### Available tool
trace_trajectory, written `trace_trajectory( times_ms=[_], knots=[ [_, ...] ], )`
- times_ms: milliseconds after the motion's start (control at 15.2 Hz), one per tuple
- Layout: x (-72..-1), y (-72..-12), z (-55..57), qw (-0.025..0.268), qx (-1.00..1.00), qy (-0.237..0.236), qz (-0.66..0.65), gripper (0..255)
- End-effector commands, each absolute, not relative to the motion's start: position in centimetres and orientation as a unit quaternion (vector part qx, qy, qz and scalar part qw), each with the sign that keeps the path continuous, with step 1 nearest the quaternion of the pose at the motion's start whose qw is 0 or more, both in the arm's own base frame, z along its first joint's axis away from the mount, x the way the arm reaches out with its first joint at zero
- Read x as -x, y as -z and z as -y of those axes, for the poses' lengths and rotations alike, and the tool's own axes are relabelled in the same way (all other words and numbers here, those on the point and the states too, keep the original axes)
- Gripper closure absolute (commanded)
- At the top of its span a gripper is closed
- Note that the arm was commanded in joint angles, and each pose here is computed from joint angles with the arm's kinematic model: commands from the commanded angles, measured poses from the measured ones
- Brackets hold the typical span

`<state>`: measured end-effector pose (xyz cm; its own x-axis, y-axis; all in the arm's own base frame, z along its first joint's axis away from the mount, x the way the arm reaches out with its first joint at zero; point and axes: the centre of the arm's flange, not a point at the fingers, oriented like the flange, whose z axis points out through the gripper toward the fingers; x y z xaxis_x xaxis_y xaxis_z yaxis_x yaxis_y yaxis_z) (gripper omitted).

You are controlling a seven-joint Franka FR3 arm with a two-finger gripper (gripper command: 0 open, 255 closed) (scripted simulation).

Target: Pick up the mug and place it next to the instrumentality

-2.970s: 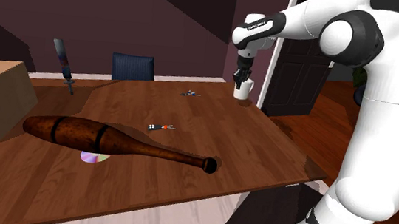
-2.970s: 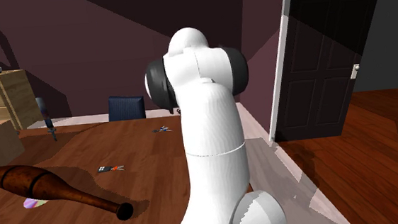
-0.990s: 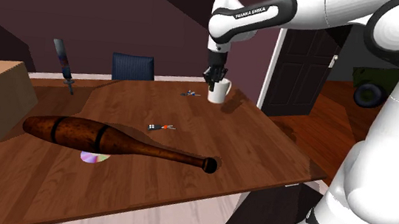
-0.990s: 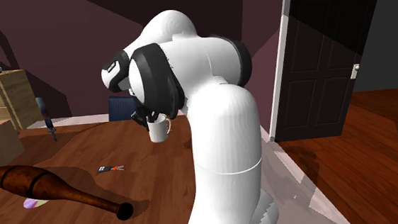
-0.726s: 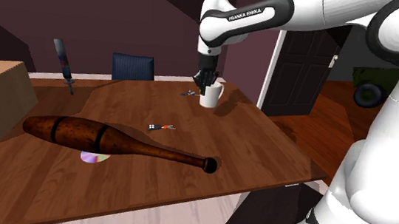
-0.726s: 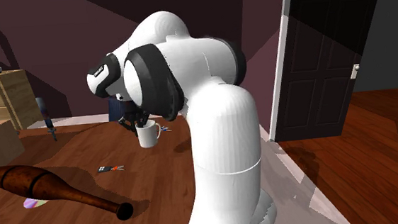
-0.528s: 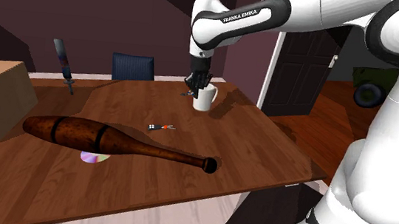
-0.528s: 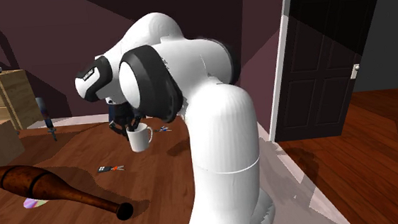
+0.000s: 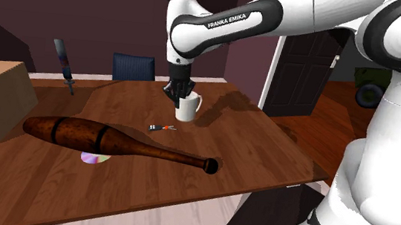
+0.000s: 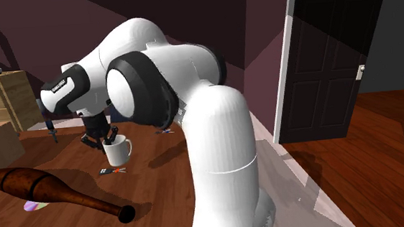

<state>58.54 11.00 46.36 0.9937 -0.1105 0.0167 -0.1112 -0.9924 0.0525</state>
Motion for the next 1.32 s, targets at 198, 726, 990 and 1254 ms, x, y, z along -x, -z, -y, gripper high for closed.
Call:
trace_trajectory(
  times_ms=[198, 726, 990, 1254],
  knots=[
    [-59.0, -45.4, -17.7, 0.026, -0.998, -0.007, 0.056, 255],
    [-59.7, -44.0, -28.1, 0.026, -0.998, -0.007, 0.056, 255],
    [-60.1, -43.3, -33.3, 0.026, -0.998, -0.007, 0.056, 255],
    [-60.4, -42.6, -38.6, 0.026, -0.998, -0.007, 0.056, 255]
  ],
)
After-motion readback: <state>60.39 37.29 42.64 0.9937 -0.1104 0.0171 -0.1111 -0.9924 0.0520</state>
